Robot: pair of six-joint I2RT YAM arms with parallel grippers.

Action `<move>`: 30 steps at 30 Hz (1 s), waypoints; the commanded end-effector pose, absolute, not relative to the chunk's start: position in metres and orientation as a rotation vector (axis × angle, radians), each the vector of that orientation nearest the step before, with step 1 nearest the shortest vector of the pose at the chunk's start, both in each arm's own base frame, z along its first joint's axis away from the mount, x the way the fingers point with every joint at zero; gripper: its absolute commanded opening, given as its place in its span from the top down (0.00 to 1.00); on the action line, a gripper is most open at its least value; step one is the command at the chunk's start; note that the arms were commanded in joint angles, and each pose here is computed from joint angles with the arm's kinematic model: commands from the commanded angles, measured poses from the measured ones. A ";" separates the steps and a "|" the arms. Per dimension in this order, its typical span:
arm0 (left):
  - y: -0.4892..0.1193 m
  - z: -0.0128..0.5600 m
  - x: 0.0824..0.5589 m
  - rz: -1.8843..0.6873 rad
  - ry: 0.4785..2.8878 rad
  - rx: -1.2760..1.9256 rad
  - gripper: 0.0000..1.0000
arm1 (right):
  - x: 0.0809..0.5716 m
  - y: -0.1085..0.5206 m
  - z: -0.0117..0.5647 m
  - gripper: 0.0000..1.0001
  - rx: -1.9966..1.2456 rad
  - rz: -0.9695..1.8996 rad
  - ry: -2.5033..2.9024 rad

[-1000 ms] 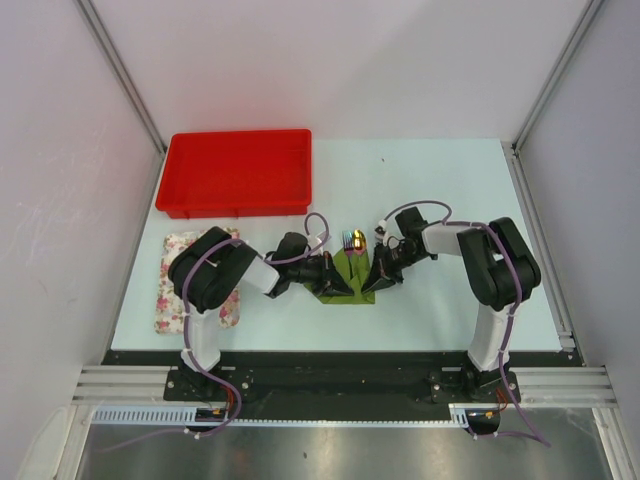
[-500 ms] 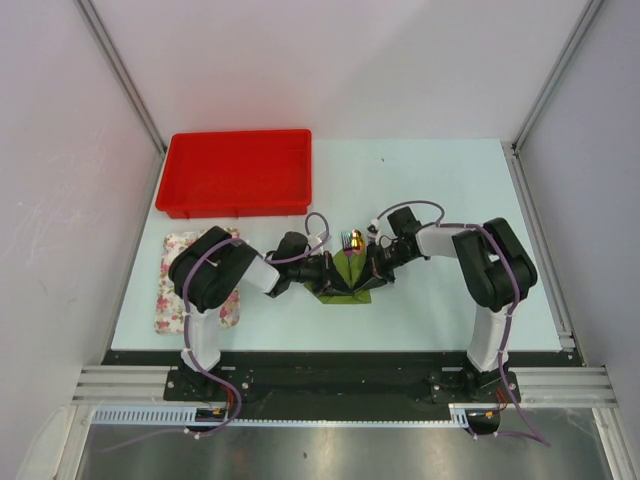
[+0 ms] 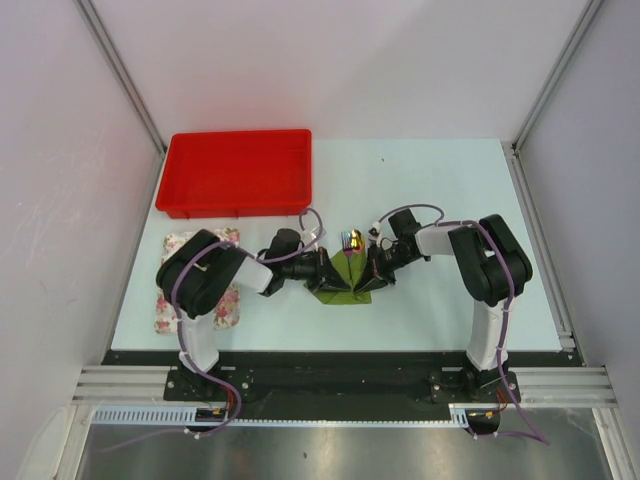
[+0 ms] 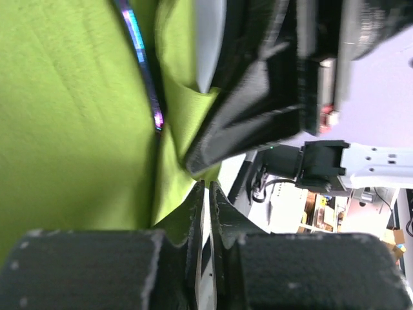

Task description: Place the utensils on the paper napkin and roll it up

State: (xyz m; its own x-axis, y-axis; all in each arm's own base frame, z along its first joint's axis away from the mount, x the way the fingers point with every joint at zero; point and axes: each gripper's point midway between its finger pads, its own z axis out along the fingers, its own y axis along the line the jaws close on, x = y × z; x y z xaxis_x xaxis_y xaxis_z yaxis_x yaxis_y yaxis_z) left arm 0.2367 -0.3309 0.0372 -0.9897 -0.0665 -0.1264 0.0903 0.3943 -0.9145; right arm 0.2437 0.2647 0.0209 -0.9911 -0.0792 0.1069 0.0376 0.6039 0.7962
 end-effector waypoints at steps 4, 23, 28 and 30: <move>-0.315 0.036 0.233 -1.573 2.534 0.098 0.91 | 0.253 0.268 0.020 1.00 0.053 -1.351 -2.727; -0.318 0.009 0.236 -1.513 2.646 0.091 1.00 | 0.254 0.283 0.034 1.00 0.040 -1.424 -2.684; -0.318 0.015 0.236 -1.526 2.619 0.103 0.99 | 0.250 0.280 0.024 0.91 0.042 -1.398 -2.679; -0.318 0.023 0.238 -1.548 2.577 0.108 0.96 | 0.250 0.281 0.022 0.76 0.048 -1.403 -2.680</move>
State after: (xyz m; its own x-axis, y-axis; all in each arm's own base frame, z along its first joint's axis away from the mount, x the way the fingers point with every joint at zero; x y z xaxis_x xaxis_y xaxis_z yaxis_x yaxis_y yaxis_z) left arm 0.2300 -0.3168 0.0144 -0.9970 -0.0032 -0.0775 0.0659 0.4913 -0.8685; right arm 0.2462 0.2755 0.0233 -0.9913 -0.0647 0.1147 0.0550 0.5881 0.8069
